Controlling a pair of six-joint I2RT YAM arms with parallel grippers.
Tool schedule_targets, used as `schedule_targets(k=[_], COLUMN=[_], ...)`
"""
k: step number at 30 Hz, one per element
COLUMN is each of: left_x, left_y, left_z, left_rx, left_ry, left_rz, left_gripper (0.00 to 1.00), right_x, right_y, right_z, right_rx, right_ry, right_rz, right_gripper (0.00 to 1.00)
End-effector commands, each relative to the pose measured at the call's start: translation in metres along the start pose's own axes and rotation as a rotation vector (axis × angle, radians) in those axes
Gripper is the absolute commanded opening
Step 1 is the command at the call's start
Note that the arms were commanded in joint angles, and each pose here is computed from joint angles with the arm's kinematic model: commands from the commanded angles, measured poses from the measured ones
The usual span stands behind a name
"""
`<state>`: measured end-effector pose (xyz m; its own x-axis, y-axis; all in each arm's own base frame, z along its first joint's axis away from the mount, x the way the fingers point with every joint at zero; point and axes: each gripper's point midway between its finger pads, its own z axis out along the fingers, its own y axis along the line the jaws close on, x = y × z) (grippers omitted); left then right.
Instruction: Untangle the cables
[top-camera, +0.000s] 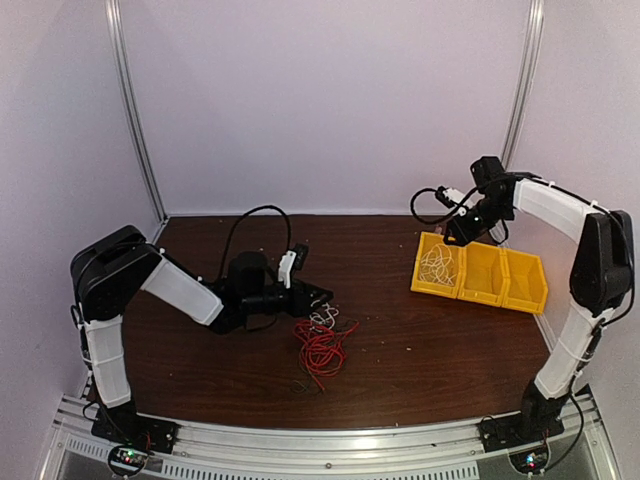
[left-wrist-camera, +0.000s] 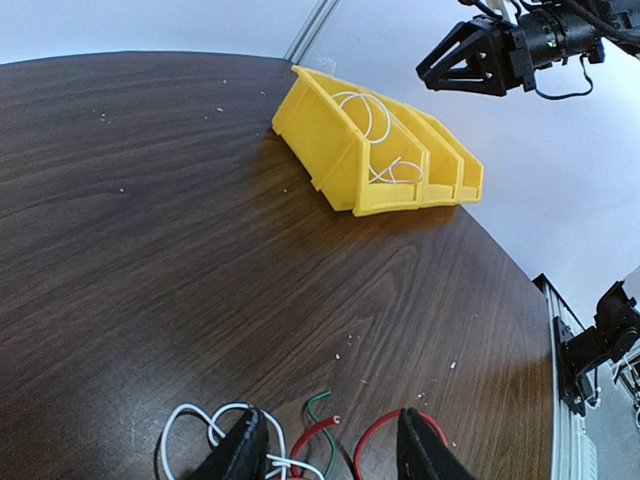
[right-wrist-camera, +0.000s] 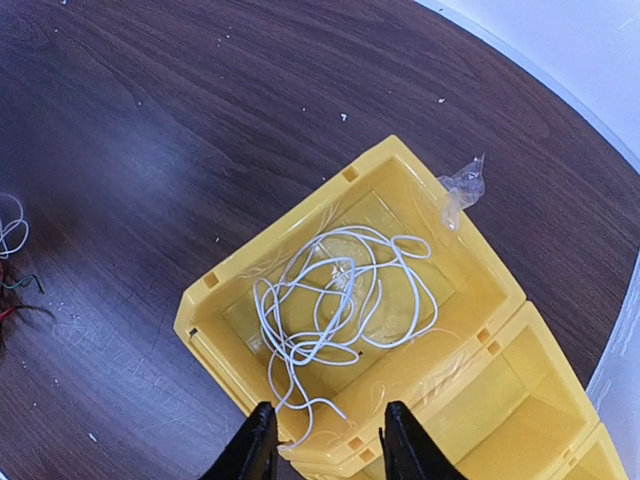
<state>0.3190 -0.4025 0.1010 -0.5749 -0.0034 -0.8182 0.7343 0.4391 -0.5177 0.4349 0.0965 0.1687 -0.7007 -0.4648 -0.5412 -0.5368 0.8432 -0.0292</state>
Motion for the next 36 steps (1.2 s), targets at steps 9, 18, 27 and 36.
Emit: schedule_targets(k=[9, 18, 27, 36], left_x=[-0.01, 0.023, 0.04, 0.047], left_y=[-0.01, -0.002, -0.004, 0.002], left_z=[-0.012, -0.039, -0.08, -0.121], left_rx=[-0.024, -0.113, -0.174, -0.273], left_ry=[0.03, 0.176, 0.181, 0.132], left_rz=[0.036, 0.033, -0.03, -0.041], left_gripper=[0.46, 0.48, 0.49, 0.49], right_x=[-0.001, -0.012, -0.046, -0.063], right_y=[0.027, 0.135, 0.227, 0.259], right_z=[0.044, 0.045, 0.07, 0.085], right_rx=[-0.076, -0.217, -0.426, -0.42], right_ry=[0.019, -0.05, -0.083, -0.067], right_rz=[-0.025, -0.296, -0.435, -0.457], right_gripper=[0.36, 0.39, 0.39, 0.33])
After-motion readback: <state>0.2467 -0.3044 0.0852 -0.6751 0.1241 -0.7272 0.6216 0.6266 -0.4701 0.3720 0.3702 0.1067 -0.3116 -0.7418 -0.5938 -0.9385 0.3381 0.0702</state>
